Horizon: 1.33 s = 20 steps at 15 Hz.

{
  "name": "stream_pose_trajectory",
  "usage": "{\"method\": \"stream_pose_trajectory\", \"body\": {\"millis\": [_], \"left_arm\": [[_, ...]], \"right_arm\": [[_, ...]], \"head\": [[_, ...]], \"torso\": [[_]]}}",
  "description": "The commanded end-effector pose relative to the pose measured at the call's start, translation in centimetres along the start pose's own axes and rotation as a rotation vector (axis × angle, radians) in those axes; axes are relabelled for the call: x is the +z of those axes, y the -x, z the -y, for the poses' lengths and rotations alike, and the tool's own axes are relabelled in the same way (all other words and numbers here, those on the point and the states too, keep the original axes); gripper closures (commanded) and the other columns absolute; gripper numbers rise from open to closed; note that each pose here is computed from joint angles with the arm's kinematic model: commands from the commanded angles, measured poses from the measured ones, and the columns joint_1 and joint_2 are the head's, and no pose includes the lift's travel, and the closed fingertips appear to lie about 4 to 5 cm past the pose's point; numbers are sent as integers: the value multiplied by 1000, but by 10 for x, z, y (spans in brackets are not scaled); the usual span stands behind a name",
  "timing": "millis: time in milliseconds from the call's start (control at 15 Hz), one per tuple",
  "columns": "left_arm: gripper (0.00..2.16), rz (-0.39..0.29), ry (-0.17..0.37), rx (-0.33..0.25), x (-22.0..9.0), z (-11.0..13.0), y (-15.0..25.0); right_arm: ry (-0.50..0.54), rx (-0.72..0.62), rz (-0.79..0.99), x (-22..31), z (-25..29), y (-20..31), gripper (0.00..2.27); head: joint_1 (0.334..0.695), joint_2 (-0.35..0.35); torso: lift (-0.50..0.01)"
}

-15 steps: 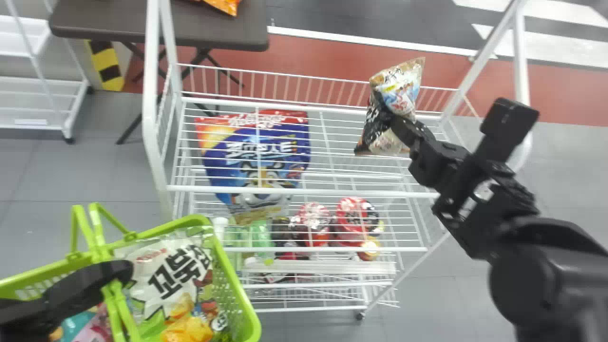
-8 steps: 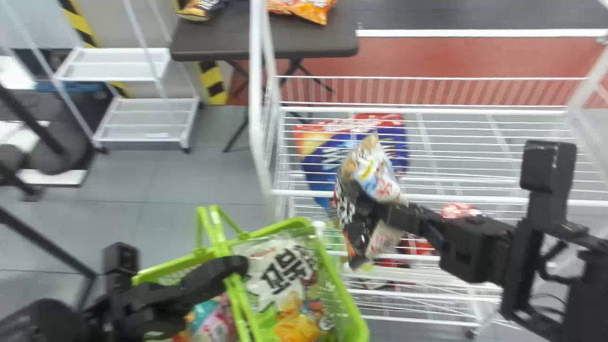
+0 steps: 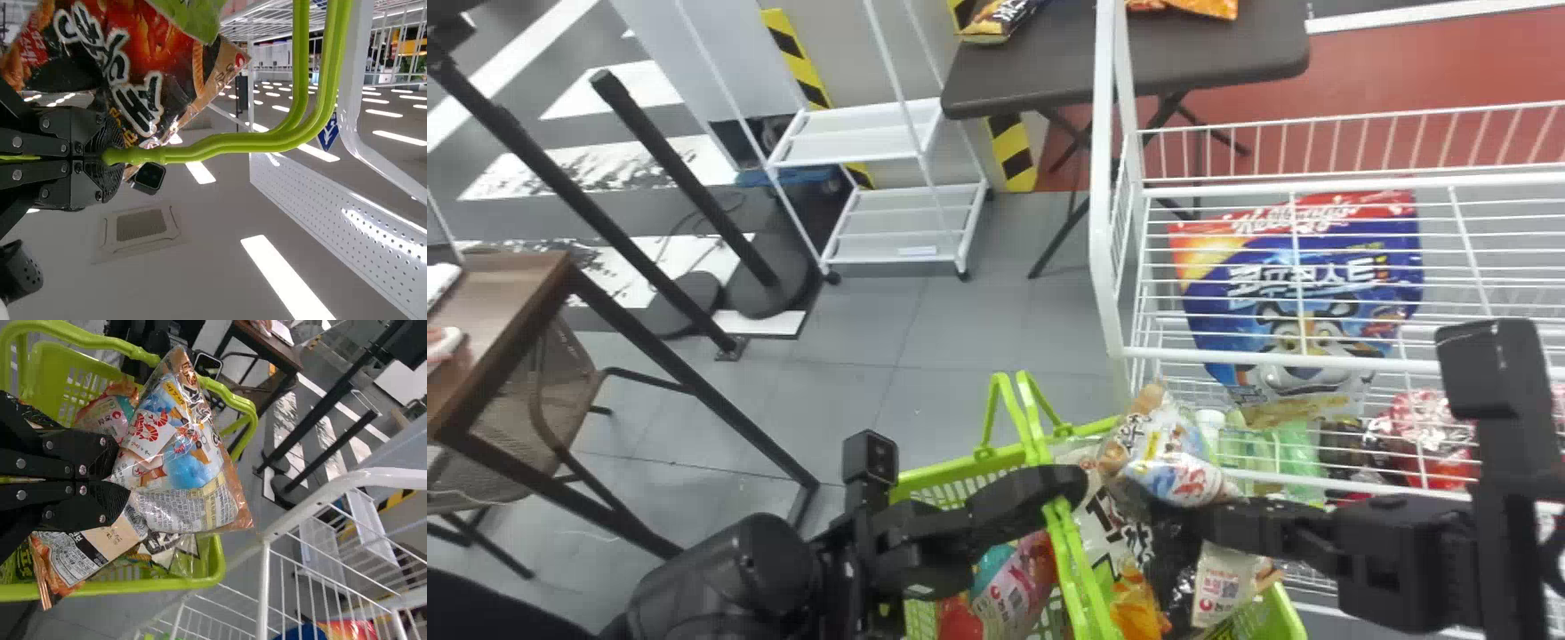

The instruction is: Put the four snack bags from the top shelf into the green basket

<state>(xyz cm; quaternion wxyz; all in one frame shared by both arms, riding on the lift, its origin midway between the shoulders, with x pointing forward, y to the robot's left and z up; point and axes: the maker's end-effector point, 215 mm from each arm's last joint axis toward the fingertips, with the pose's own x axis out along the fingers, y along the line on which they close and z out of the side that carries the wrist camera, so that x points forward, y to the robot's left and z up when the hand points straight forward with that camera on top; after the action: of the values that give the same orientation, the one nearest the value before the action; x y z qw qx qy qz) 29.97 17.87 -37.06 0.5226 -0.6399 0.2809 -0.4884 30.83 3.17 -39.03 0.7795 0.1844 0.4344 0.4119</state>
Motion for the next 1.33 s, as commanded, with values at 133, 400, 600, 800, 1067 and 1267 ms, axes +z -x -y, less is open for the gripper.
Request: {"method": "stream_pose_trajectory", "body": {"millis": [133, 400, 600, 800, 1067, 1267], "left_arm": [[2145, -11, 4, -23, -3, 4, -5], [2145, -6, 0, -28, -1, 7, -2], [2145, -3, -6, -29, 2, 8, -2], [2145, -4, -7, -27, 3, 8, -2], [2148, 6, -4, -40, 5, 11, 1], [2148, -1, 1, -45, 4, 11, -1]], "right_arm": [[-52, 96, -60, -8, -19, -39, 2260], [-27, 16, -197, -32, -2, -35, 1210], [-35, -3, -110, -3, 12, -11, -2], [-71, 56, 47, 47, 15, 37, 43], [-113, 49, 250, 93, 40, 111, 53], [-155, -131, 253, 76, 96, 127, 60]], "head": [[695, 350], [695, 350], [695, 350], [695, 350], [695, 265], [695, 187]], "torso": [[0], [0], [0], [0], [0], [0]]}}
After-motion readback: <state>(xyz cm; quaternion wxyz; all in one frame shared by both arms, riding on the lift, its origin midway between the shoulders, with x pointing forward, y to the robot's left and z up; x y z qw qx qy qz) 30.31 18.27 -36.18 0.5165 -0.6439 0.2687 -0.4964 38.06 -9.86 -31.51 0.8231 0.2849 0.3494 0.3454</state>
